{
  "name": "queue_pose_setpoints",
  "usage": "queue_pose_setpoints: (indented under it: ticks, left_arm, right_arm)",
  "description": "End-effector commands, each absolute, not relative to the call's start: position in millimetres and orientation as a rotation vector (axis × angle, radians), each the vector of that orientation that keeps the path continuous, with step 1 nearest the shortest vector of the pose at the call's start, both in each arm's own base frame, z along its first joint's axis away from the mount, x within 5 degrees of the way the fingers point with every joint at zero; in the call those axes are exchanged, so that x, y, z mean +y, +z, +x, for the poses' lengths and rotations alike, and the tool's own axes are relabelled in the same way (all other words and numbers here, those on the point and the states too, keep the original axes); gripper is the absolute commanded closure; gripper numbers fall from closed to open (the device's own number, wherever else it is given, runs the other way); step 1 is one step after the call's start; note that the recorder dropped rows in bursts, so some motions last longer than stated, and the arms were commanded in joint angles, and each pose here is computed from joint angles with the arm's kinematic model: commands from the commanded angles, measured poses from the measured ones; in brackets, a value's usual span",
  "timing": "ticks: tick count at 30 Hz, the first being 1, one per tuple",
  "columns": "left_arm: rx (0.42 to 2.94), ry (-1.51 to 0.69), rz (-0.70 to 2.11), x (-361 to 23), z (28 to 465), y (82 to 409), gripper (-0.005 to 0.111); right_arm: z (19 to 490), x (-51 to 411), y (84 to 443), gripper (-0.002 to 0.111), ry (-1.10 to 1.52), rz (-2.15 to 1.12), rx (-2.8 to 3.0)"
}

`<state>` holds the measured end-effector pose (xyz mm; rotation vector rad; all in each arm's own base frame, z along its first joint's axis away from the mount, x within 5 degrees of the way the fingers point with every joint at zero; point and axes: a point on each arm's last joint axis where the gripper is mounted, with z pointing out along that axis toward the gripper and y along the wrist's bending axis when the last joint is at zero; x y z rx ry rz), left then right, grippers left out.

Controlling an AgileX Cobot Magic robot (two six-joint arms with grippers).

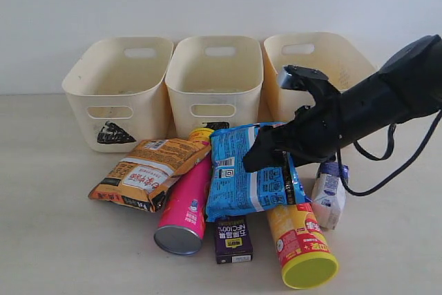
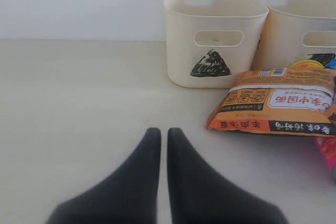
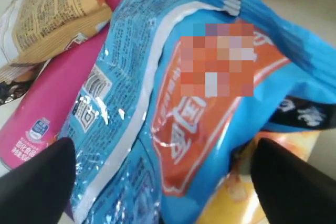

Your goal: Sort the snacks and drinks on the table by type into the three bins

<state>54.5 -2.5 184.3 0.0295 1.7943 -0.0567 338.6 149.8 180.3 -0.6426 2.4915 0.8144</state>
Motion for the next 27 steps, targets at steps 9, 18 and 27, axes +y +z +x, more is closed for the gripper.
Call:
queue_pose_setpoints:
  ticks: [9,18,27]
  left_arm:
    - [1.78,-0.066,0.019,-2.6,54.4,186.4,0.103]
    - [1.78,-0.066,0.019,-2.6,54.4,186.4,0.103]
    - [1.78,-0.066,0.019,-2.6,54.4,186.4,0.103]
  right_arm:
    - [343.4,158.7,180.7,0.109,0.736,-0.624,2.449]
    - [331.3,157.7,223.2,0.109,0.766,-0.662,2.344]
    - [316.0,154.3,260.7,0.109,0.766,-0.712,2.247]
